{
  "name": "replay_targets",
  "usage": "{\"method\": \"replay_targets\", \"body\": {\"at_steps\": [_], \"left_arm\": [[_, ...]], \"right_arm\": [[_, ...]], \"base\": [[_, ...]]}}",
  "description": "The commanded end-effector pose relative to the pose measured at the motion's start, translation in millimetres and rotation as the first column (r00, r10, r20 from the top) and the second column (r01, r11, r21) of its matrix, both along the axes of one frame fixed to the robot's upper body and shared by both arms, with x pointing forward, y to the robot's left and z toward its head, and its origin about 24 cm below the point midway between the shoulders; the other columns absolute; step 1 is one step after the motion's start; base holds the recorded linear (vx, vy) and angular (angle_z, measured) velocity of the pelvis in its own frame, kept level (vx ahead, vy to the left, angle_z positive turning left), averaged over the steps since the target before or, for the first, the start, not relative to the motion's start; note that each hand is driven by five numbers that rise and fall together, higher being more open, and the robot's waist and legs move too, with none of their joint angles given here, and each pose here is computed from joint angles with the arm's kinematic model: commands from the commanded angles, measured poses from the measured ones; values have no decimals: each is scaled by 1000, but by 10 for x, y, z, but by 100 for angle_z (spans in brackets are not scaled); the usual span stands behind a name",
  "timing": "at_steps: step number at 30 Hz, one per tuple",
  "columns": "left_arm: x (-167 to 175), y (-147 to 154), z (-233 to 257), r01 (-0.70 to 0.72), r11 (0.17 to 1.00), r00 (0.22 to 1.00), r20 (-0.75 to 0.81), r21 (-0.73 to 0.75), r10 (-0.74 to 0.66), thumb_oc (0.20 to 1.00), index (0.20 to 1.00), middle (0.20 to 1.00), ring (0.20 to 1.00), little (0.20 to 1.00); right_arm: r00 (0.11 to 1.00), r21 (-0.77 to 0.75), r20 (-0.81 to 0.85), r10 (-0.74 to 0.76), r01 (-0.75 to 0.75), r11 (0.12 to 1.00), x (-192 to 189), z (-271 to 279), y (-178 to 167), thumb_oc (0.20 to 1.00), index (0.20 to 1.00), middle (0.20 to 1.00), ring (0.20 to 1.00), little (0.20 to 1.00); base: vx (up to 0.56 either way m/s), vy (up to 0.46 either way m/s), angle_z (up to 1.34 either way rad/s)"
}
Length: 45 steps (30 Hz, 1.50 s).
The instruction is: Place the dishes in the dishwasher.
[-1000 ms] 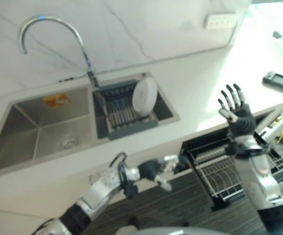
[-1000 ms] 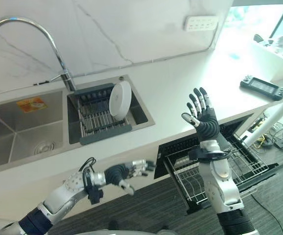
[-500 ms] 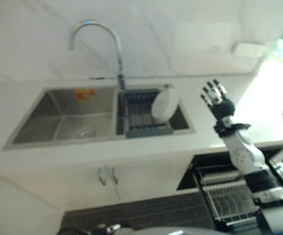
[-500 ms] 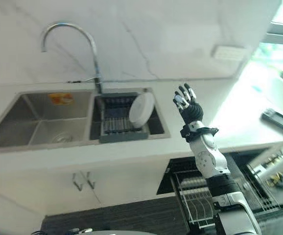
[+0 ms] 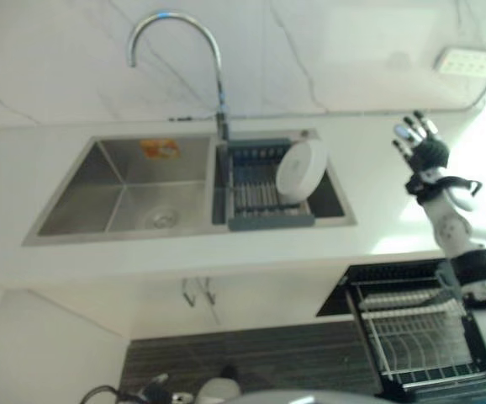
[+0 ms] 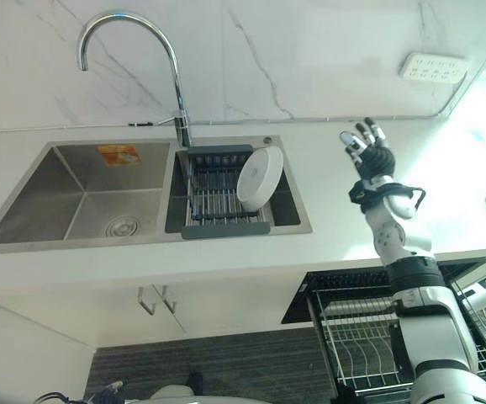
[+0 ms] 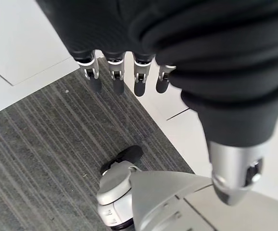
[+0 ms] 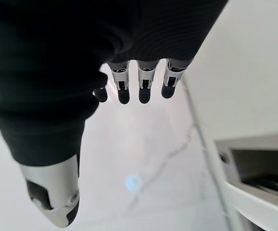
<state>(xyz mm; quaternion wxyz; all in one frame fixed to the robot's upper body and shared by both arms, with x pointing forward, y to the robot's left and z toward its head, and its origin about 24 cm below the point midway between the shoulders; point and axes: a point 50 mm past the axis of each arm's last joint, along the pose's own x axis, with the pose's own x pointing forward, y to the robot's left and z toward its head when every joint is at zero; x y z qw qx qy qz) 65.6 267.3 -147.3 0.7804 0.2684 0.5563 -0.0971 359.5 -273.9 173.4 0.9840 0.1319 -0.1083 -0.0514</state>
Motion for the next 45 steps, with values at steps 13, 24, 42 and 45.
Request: {"method": "replay_targets", "body": {"at_steps": [13,24,42,45], "left_arm": [[124,125,56,48,995,998,27,86,-50,1000,1000,1000,1000,1000],[291,88,109,77,996,994,72,52,-80,1000,1000,1000,1000,1000],[762,3,260,91,995,972,213,27,-95,1000,1000,1000,1000,1000],[747,25,245,81,996,976,200,34,-86,1000,1000,1000,1000,1000]], "right_arm": [[987,-1,159,15,-15,1000,92,417,106,1000,1000,1000,1000,1000],[992,-6,123,23,-22,1000,152,373,185,1000,1000,1000,1000,1000],[989,-64,148,27,-18,998,211,488,228,1000,1000,1000,1000,1000],[991,-130,136,12,6,992,232,521,261,1000,1000,1000,1000,1000]], "base": [[29,-2,3],[6,28,5],[-68,6,3],[-52,15,-1]]}}
